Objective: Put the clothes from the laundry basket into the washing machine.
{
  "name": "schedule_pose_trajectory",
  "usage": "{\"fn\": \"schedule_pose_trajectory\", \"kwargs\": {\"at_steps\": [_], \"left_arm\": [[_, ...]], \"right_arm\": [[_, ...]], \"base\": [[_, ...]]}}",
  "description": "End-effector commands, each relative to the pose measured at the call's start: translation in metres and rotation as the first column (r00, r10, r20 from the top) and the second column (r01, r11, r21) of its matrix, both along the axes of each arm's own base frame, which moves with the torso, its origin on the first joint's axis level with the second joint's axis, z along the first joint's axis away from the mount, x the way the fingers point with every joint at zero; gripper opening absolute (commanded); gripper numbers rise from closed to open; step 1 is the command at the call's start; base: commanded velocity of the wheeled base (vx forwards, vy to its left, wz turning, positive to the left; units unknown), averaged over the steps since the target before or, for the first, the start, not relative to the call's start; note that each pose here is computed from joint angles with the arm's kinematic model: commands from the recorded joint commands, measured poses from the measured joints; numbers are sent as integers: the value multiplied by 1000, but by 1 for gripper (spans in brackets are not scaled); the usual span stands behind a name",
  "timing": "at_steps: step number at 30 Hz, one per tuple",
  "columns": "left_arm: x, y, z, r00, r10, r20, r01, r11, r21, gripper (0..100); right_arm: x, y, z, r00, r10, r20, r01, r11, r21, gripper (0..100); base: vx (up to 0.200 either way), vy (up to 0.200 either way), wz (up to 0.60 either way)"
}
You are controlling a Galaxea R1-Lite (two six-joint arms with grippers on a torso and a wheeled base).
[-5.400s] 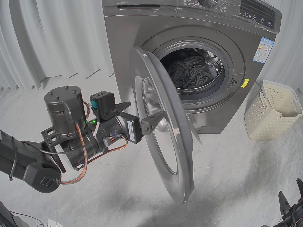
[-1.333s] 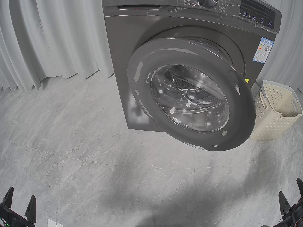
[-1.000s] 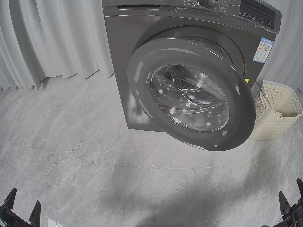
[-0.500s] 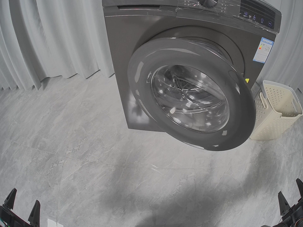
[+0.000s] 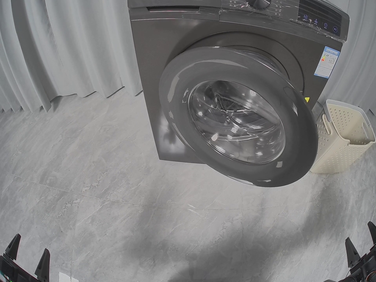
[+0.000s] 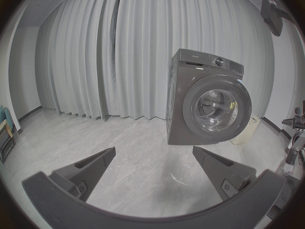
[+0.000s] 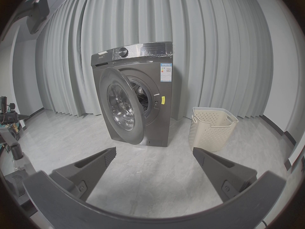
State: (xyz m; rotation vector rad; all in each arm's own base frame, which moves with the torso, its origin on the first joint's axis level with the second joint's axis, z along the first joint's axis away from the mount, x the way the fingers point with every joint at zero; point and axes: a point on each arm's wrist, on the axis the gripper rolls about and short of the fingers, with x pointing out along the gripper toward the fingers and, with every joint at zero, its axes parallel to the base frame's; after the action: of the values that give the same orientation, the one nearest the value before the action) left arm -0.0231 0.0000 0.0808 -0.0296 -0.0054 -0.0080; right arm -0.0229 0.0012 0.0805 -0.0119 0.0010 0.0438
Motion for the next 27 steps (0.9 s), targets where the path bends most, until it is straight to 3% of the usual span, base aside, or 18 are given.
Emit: {"fn": "schedule_pose_trajectory", "kwargs": {"at_steps": [1, 4, 22, 27], "left_arm": [[1, 0, -5, 1000, 0, -10, 0, 1000, -3, 100], [1, 0, -5, 1000, 0, -10, 0, 1000, -6, 100], [1, 0, -5, 1000, 0, -10, 0, 1000, 0, 100], [1, 0, -5, 1000, 2, -12, -2, 1000, 2, 100]], "right_arm": [[1, 0, -5, 1000, 4, -12, -4, 1000, -8, 100], [1, 0, -5, 1000, 2, -11, -2, 1000, -3, 100], [1, 0, -5, 1000, 2, -16, -2, 1000, 3, 100], [1, 0, -5, 1000, 2, -17, -2, 1000, 0, 100]], "base": [[0, -200, 0], [0, -200, 0], [0, 0, -100], [0, -200, 0]]}}
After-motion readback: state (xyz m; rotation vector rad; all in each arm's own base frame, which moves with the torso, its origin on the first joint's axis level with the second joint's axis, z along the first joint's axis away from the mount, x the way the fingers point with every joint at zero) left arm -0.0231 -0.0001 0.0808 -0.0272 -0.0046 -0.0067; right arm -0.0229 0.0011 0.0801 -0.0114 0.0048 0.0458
